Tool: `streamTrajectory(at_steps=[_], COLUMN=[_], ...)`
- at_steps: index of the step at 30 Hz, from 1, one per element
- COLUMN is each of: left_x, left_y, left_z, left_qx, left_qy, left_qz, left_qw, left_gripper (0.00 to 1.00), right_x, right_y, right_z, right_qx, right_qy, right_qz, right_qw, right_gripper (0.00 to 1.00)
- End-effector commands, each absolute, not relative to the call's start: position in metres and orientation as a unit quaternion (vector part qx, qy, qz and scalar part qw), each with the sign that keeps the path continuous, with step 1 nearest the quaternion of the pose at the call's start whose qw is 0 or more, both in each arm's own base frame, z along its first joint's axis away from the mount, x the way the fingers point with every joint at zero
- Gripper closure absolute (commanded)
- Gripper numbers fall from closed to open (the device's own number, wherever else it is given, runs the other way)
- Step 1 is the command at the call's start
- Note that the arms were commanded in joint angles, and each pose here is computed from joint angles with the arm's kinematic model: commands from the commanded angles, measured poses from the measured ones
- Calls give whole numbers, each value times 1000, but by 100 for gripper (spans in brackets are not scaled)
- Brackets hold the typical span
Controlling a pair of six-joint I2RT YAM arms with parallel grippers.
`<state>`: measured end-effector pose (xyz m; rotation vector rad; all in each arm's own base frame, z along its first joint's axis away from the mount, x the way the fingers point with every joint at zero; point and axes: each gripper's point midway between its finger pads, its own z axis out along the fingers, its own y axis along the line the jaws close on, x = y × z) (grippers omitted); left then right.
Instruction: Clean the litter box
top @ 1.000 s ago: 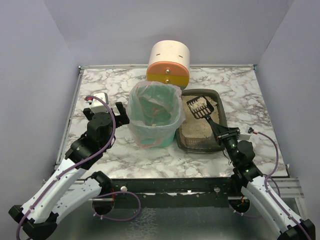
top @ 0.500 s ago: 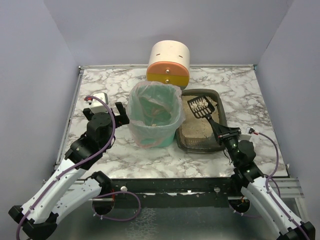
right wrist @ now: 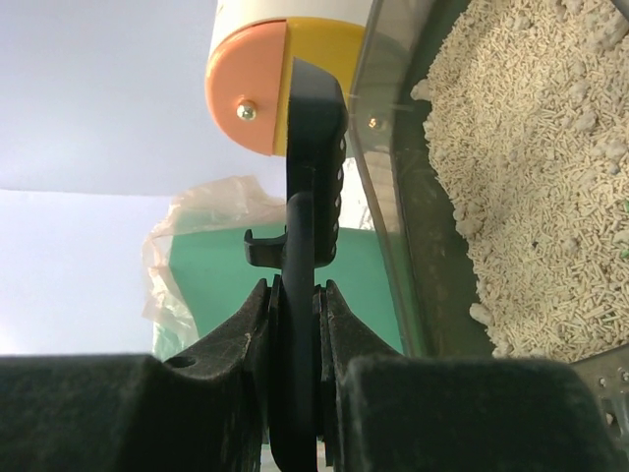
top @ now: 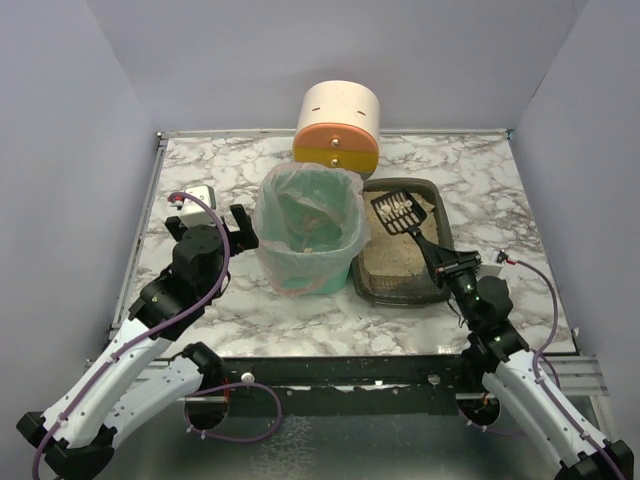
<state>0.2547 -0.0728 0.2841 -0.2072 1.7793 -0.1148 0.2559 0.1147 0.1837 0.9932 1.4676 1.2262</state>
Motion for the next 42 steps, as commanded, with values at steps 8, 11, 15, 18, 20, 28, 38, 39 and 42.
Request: streamTrajectory(at_steps=[8,11,15,18,20,28,38,39,42], left_x=[253,252,252,252,251,250,248,247,247], left_y=[-74,-73,-74,-74,-73,-73,-72,-72,-71], left_z=[284,285,285,286,287,289,293,293,294], left_qx=[-88,-90,-88,-89,-89,-91,-91,-91,-92], left_qy=[774,772,773,771,771,768,764,764,762], left_qz=[-60,-61,-63,-64,-64,-69,-76,-76,-76], left_qw=[625,626,626,627,628,630,634,635,636], left_gripper=[1,1,1,1,1,1,1,1,1], right_x=[254,255,254,254,254,252,255,255,256], right_y=[112,109,108,108,109,117,155,160,177], right_z=[203,210,227,236,243,291,335,339,347], right_qx=[391,390,377,371,365,309,195,180,135], right_qy=[584,587,587,582,582,578,616,619,639], right_qz=[511,501,495,498,500,511,531,536,541], right_qw=[495,502,518,525,528,556,548,546,530], right_gripper=[99,100,99,99,99,99,99,99,99])
